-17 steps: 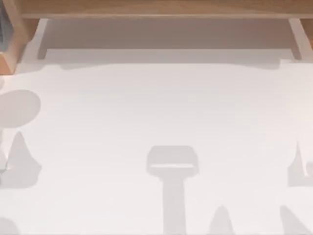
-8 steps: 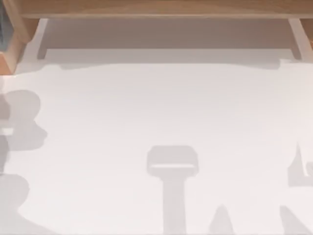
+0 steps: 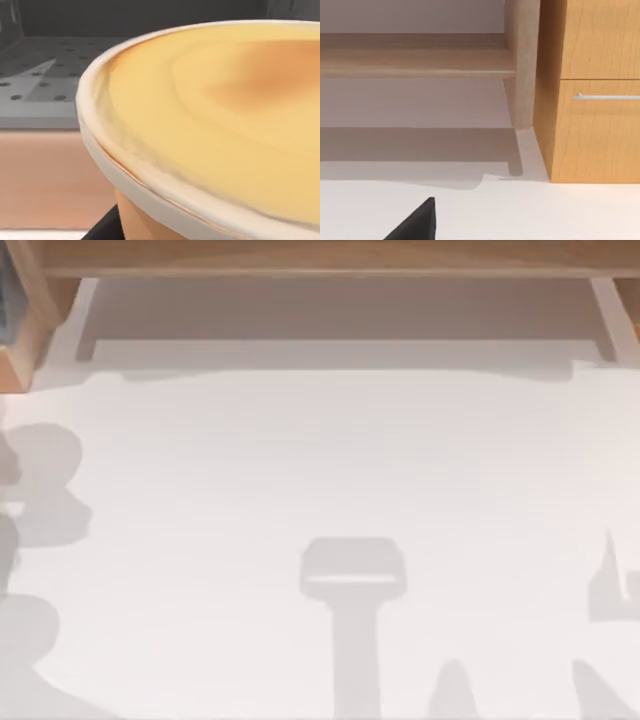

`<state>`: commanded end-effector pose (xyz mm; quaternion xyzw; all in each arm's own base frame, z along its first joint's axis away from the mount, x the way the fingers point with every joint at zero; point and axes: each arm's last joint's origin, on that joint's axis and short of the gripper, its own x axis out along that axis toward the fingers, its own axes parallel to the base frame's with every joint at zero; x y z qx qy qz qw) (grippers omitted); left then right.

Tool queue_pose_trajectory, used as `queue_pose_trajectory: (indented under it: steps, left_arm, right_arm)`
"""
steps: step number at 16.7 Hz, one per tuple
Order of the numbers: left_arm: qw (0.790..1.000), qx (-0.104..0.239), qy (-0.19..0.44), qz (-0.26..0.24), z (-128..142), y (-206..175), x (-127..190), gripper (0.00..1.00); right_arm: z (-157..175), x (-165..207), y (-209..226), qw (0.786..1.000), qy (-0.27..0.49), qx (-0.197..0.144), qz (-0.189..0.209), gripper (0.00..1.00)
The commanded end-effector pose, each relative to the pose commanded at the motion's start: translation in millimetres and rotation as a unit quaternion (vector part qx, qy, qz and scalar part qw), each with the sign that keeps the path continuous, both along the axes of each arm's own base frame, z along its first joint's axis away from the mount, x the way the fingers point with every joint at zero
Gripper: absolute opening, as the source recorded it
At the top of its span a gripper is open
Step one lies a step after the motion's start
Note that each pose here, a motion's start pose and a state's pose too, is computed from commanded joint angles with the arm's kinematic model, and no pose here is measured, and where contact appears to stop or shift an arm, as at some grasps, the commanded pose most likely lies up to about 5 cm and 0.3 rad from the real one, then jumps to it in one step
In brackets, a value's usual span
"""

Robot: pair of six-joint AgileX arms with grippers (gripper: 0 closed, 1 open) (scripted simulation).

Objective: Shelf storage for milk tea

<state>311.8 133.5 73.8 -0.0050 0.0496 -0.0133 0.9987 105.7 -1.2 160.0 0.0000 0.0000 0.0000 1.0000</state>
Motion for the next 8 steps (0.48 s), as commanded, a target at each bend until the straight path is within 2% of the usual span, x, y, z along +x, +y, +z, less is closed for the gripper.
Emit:
queue_pose_trajectory:
  steps: [8]
  left_arm:
    - [1.000, 0.000, 0.000, 0.000, 0.0, 0.0, 0.0, 0.02]
  right_arm:
    - [0.0, 0.0, 0.0, 1.000, 0.000, 0.000, 0.000, 1.00]
